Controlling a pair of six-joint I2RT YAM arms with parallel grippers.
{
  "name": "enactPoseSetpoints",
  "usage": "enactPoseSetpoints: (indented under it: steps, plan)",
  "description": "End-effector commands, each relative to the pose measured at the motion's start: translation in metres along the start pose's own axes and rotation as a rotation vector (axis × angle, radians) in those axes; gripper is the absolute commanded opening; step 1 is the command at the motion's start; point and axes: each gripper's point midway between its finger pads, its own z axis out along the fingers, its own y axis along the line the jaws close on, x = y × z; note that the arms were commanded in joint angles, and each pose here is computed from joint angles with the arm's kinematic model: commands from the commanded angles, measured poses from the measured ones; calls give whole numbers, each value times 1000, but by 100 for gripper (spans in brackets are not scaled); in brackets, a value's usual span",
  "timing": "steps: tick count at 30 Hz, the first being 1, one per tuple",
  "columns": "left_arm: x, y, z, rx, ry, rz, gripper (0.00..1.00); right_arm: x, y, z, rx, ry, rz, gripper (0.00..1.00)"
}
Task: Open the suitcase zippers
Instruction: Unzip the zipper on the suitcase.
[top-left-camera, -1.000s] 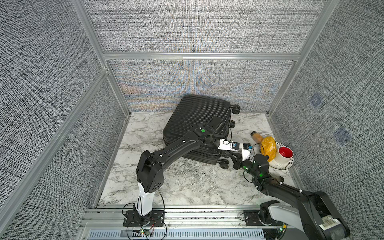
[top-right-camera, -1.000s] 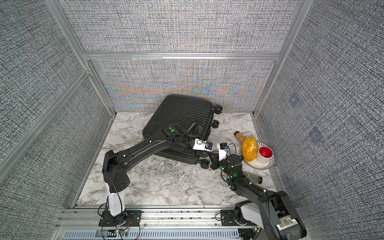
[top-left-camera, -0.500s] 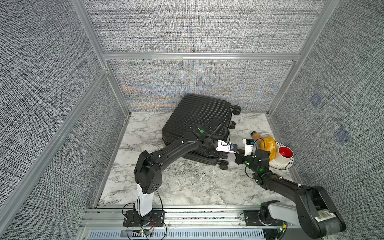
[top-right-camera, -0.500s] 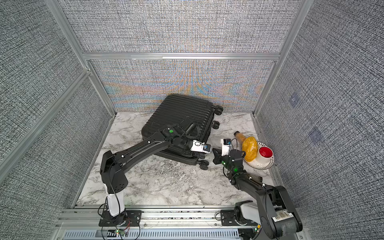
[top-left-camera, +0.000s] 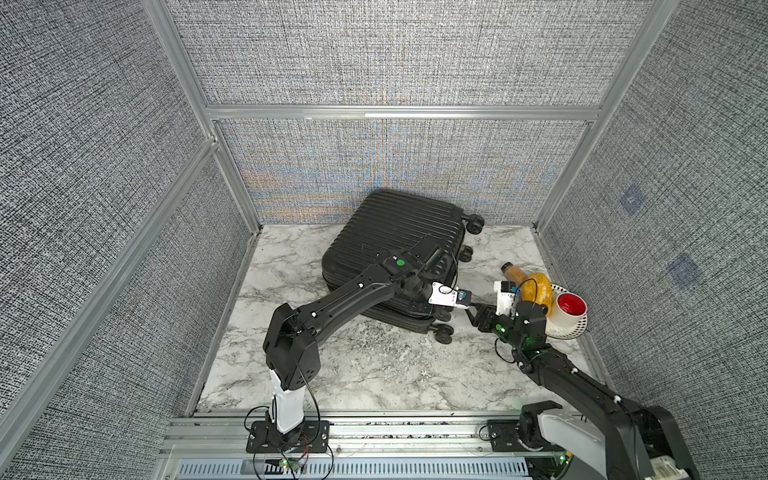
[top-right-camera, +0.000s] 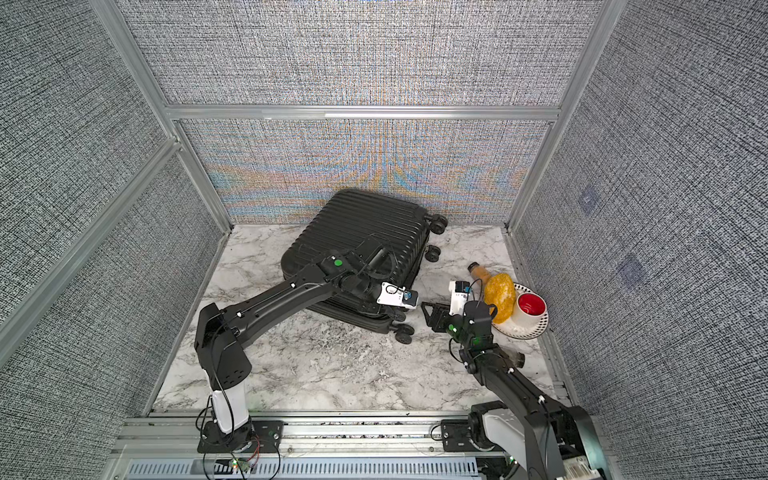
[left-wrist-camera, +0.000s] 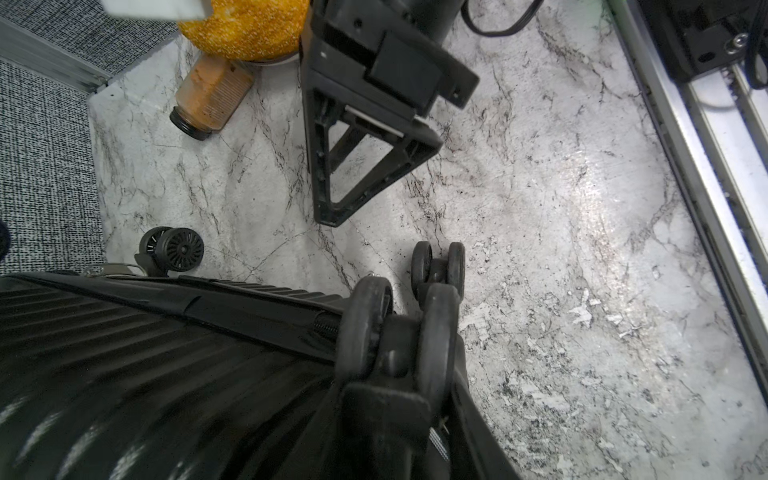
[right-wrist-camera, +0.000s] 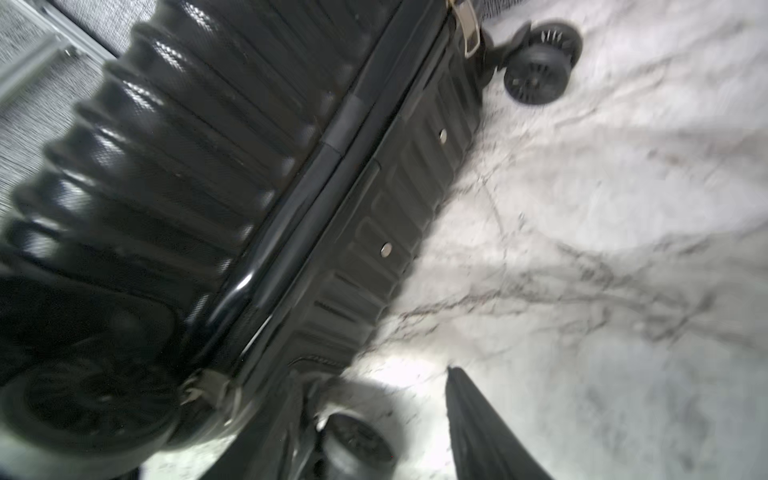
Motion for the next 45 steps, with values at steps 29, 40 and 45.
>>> enactPoseSetpoints:
  steps: [29,40,45]
  plan:
    - [17,-35,-1,164,85,-68,37,20,65,16,-300,180,432,33]
    - [15,-33,-2,159,85,-67,37,33,67,14,-315,214,458,30]
    - [16,-33,-2,160,86,-68,37,31,69,14,-324,212,463,22]
